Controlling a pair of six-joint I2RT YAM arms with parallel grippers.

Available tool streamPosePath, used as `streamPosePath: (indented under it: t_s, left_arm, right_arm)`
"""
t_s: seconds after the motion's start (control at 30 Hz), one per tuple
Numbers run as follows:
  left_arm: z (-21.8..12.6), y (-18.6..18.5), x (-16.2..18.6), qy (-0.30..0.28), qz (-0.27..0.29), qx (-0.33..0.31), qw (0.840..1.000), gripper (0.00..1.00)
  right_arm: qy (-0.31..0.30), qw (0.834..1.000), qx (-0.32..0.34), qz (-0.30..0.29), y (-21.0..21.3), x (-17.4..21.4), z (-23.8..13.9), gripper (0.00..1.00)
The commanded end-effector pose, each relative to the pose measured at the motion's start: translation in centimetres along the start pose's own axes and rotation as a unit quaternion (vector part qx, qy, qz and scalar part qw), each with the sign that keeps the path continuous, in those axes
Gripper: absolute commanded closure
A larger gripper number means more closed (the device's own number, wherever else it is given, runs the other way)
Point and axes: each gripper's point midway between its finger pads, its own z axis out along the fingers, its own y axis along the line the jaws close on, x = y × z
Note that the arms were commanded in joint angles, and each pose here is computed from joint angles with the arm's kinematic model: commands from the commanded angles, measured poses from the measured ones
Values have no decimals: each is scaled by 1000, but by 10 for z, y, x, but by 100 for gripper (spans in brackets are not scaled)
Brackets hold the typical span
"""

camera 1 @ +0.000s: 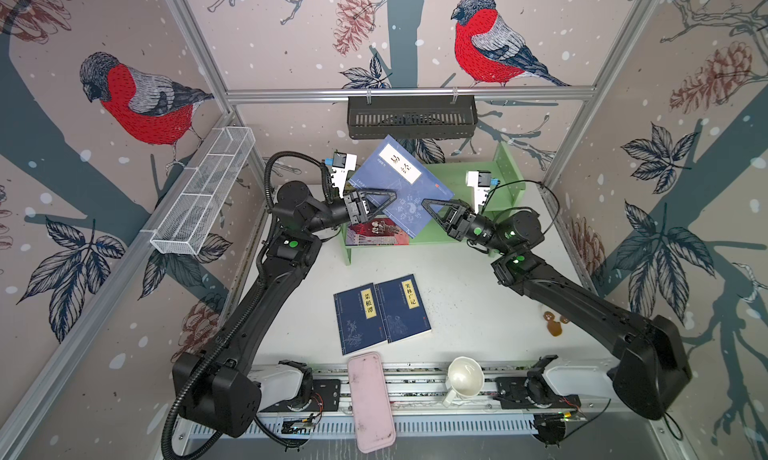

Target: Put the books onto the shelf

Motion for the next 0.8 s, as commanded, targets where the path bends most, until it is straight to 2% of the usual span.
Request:
streamPosePath:
  t_s: [0.0,0.2,0.27,0.43,0.63,0.77]
  left_arm:
    - [-4,1,10,28,49,-20,998,24]
    - [-9,6,14,35,58,-43,997,17]
    - [-12,9,11,32,64,-52,996,11]
    - [-22,12,6,29,72,-61,995,9]
    - [-25,-2,12,45,64,-20,997,5]
    - [-26,-5,14,49,60,-15,997,7]
  right_arm:
    - [29,999,-26,-15,15,4,-6,99]
    - [37,999,-8,-35,23,-3,-22,100]
    - [42,998,4,-40,22,-3,-27,100]
    - [52,998,16,-38,21,-3,-39,99]
    - [76,996,19,-49,27,0,-44,99]
    - [90,994,23,-52,29,1,-44,99]
